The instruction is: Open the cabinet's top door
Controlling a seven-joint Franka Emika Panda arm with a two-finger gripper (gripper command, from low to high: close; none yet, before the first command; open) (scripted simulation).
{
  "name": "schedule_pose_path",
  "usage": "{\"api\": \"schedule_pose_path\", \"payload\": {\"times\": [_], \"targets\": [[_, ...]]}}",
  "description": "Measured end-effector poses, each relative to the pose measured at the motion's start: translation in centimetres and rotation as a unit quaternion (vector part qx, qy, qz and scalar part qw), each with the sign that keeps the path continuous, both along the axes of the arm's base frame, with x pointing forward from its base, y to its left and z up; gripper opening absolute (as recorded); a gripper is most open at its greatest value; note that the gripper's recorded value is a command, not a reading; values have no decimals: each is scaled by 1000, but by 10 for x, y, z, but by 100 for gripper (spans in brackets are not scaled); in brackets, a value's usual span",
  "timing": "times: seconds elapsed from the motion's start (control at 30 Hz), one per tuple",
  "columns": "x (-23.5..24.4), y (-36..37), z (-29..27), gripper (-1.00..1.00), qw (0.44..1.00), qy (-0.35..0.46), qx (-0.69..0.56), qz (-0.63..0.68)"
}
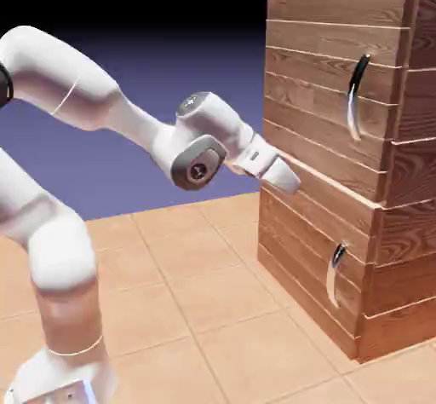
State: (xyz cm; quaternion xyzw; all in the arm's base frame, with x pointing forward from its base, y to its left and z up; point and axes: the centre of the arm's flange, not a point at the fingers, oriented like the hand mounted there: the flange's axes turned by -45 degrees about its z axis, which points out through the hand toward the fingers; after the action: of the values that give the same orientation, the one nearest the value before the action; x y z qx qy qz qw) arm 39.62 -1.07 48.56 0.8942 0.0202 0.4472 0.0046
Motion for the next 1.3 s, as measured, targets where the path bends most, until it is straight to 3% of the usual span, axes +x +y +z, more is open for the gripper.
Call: {"api": "schedule_pose_path", "payload": {"times": [0.47, 0.53, 0.67, 0.7, 1.3], "targets": [[-8, -95, 102, 0, 952, -305, 24, 8], [-9, -99, 104, 0, 949, -316, 25, 10], [32, -98, 104, 0, 949, -315, 25, 9], [41, -97, 104, -100, 949, -316, 25, 10], [-24, -70, 104, -100, 946, -316, -2, -69]]}}
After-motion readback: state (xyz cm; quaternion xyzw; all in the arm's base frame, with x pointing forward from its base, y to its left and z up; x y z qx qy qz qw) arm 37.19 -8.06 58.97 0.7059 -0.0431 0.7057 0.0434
